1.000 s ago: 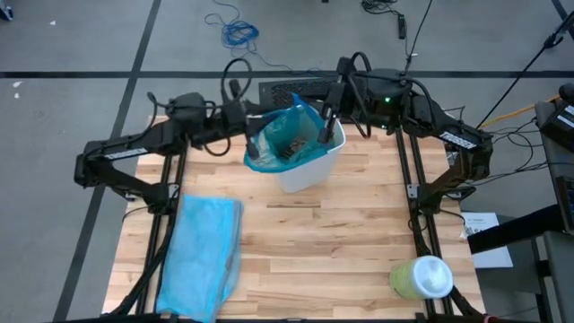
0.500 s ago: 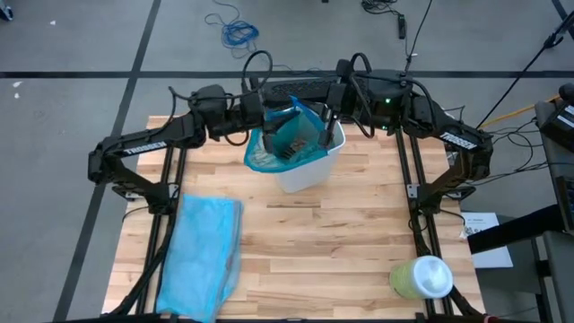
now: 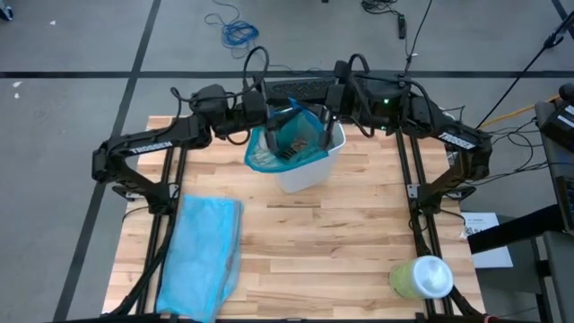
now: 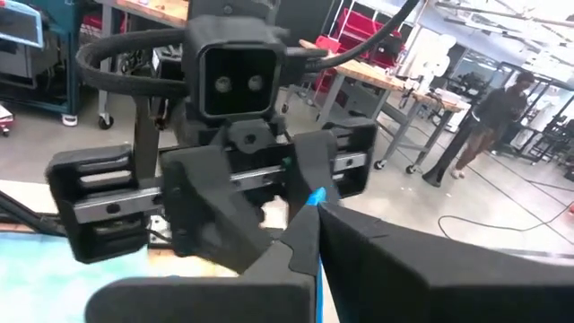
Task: Place trash/remove bag and relplace
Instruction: Close the trash bag
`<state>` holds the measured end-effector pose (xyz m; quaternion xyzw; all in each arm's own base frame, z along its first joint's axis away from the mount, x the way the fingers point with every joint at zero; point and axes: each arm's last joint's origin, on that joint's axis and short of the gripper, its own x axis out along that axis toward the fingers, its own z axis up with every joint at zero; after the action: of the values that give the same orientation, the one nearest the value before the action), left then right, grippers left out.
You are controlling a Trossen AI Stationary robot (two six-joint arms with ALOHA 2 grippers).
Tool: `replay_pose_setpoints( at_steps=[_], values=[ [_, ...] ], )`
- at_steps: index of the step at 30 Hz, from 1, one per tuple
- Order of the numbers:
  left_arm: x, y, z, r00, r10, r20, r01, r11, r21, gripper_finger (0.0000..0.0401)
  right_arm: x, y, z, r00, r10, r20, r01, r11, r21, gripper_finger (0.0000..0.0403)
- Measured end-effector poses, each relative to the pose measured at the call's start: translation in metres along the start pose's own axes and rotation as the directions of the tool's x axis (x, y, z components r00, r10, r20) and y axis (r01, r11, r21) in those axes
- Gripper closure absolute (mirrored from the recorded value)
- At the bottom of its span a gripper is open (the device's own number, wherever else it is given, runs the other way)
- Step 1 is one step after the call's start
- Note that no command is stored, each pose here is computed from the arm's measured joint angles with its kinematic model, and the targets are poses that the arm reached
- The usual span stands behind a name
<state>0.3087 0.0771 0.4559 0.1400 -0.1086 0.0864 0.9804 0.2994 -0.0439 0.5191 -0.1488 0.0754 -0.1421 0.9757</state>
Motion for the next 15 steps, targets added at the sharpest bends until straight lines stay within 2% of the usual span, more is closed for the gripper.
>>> replay_pose_setpoints(
  at_steps=[2, 6, 9, 15],
  values=[
    [0.0007, 0.0004, -0.0009, 1.0, 0.004, -0.002, -0.004, 1.0, -0.001, 0.0297, 0.003, 0.0011, -0.0018, 1.0, 0.003, -0.01, -0.003, 1.0, -0.002, 0.0403],
    [0.0007, 0.0012, -0.0012, 1.0, 0.006, -0.003, -0.006, 1.0, 0.002, 0.0382, 0.0045, 0.0016, -0.0026, 1.0, 0.004, -0.014, -0.004, 1.0, -0.003, 0.0403],
    [0.0005, 0.0023, -0.0012, 1.0, 0.01, -0.002, -0.01, 1.0, 0.003, 0.0397, 0.0044, 0.0012, -0.0023, 1.0, -0.004, -0.013, 0.004, 1.0, -0.007, 0.0403],
    [-0.0011, 0.0024, -0.0008, 1.0, 0.009, -0.015, -0.008, 1.0, 0.002, 0.0399, -0.0053, -0.0049, 0.0055, 0.999, -0.033, 0.032, 0.034, 0.999, -0.019, 0.0393]
  ],
)
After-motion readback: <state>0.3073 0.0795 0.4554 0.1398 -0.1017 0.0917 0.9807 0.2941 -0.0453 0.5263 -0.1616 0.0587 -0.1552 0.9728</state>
